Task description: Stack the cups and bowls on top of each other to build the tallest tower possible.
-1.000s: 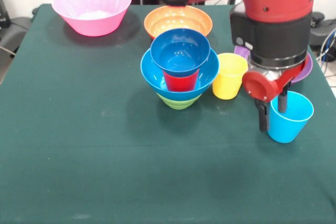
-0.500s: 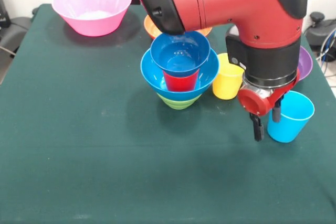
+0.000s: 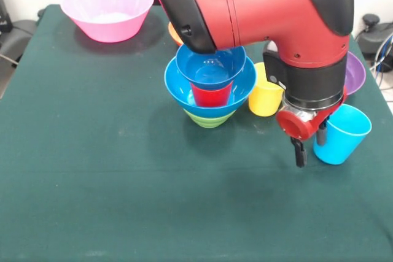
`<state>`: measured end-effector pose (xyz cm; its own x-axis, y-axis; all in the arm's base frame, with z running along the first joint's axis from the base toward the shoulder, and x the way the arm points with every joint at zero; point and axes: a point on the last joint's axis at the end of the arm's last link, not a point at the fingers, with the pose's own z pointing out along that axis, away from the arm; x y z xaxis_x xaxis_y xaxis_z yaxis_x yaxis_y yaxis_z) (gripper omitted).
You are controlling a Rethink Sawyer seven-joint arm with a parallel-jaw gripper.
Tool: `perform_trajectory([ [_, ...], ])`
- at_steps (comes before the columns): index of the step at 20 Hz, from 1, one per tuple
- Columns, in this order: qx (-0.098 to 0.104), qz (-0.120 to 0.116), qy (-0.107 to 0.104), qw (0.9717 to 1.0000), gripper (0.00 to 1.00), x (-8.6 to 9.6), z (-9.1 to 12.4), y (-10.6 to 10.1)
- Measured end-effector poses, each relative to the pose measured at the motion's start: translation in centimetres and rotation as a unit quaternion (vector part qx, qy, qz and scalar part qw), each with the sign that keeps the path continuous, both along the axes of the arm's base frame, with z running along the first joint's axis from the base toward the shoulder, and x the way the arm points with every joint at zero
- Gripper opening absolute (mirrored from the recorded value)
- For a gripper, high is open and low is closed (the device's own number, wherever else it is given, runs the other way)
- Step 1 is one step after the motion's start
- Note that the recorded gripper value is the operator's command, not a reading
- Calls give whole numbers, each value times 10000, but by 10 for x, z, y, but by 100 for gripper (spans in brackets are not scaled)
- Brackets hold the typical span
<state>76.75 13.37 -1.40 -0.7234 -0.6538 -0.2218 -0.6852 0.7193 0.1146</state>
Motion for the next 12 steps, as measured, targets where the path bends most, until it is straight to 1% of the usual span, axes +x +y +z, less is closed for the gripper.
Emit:
perform_trajectory([
  [6,-65,50,-64,9999,100,2,7,4],
  [11,-330,156,-223,9991,100,7,27,4],
  [12,-352,163,-238,9990,100,8,29,4],
])
